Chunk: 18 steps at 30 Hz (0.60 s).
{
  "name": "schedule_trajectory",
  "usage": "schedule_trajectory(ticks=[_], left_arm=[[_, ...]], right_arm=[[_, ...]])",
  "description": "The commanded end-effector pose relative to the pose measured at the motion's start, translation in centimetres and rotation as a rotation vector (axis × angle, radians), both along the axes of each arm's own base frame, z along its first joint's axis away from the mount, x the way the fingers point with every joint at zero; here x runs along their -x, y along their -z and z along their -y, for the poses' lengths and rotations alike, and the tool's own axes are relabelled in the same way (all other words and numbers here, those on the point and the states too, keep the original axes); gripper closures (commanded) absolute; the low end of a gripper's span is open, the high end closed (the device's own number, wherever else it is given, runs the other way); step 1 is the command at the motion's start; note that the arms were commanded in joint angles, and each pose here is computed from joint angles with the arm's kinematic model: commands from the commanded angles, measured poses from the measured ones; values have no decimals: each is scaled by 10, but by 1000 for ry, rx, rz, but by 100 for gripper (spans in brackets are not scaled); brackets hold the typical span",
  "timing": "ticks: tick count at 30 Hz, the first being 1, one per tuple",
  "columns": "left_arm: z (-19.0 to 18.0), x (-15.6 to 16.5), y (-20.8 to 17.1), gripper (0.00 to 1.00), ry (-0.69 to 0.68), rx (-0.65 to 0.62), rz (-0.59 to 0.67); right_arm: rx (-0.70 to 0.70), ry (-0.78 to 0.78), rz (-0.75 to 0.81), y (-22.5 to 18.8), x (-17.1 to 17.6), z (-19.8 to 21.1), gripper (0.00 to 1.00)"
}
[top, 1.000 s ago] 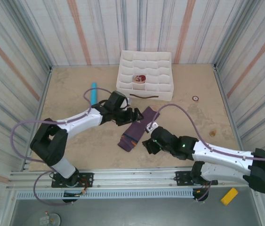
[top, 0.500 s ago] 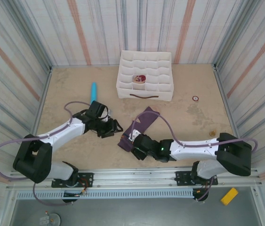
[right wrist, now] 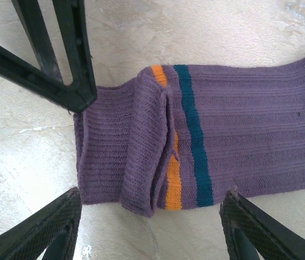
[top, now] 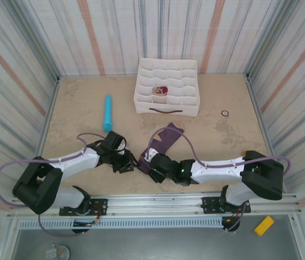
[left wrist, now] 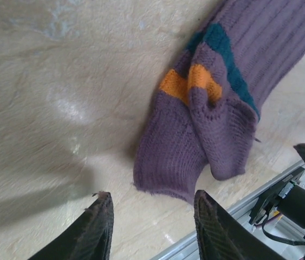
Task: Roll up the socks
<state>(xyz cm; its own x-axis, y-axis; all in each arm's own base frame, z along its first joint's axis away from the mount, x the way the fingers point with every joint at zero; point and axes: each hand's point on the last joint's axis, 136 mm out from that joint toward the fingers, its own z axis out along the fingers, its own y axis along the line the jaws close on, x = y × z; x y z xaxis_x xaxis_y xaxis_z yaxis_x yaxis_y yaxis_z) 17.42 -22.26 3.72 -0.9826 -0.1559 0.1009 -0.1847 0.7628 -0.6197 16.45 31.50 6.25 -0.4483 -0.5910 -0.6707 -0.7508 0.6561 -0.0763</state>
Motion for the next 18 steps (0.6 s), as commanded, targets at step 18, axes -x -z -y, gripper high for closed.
schedule_trajectory(ticks=[18], left_arm=[[17, -5, 11, 93, -41, 40, -41]], right_arm=[[39, -72, -18, 8, 11, 0, 34]])
